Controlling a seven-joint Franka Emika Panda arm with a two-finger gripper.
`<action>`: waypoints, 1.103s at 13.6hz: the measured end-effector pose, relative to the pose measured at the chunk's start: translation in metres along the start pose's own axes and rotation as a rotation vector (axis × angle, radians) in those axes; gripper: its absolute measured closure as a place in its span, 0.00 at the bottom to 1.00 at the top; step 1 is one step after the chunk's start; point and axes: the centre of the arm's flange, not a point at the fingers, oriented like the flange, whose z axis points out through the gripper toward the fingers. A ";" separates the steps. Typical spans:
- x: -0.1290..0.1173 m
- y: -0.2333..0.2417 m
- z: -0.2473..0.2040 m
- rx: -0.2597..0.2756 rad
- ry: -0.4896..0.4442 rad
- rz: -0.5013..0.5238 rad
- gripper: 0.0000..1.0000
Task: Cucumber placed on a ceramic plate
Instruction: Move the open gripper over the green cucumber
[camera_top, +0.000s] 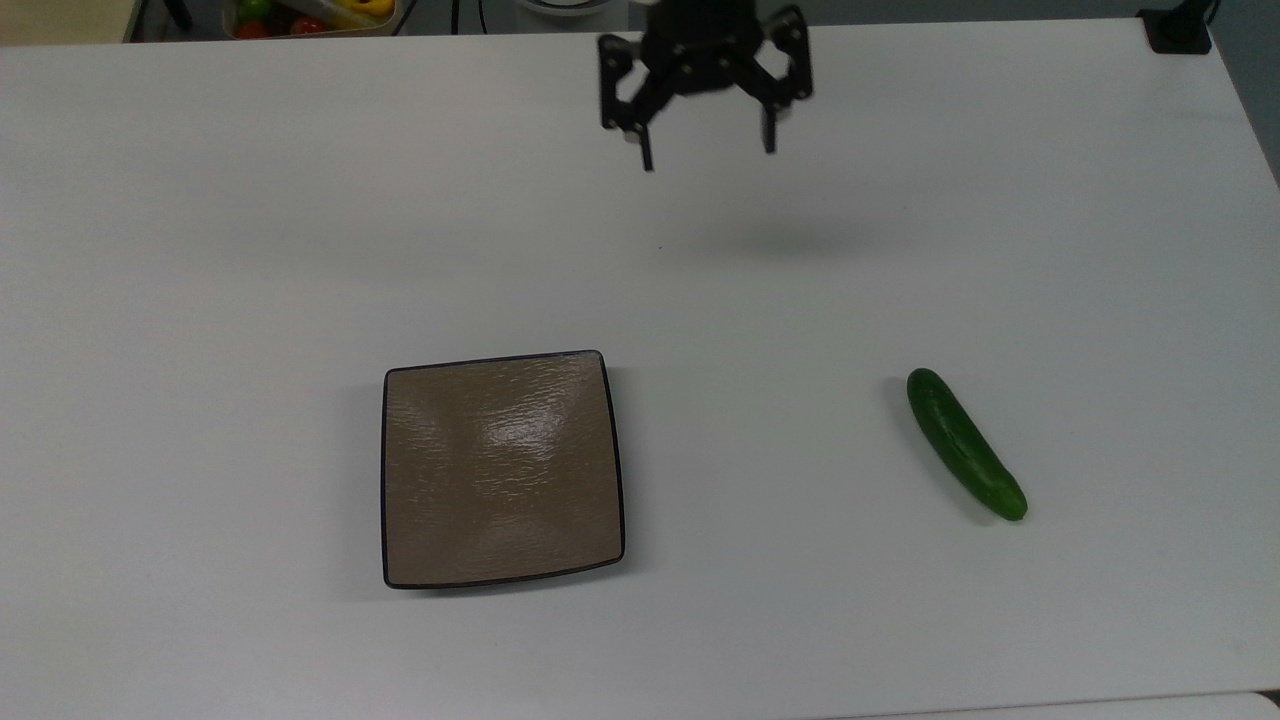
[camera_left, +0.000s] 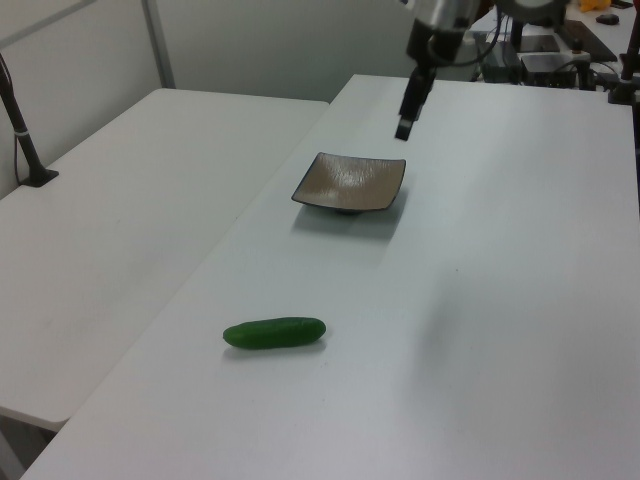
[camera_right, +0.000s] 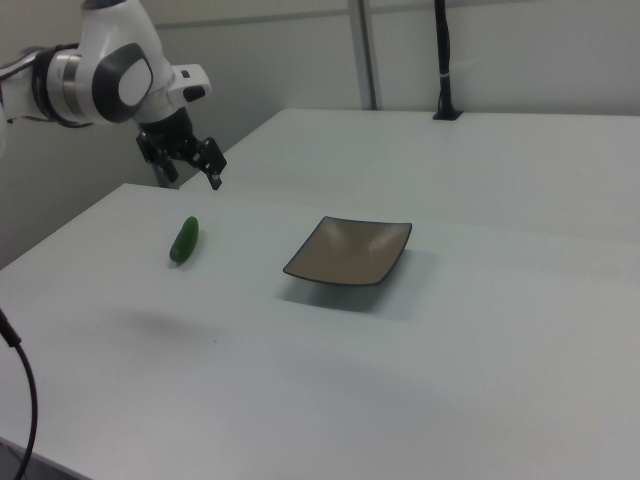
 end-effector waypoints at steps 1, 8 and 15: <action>0.004 -0.010 0.008 0.006 0.018 -0.003 0.00; 0.040 -0.095 0.076 0.034 0.154 -0.001 0.00; 0.052 -0.145 0.166 0.032 0.166 -0.070 0.00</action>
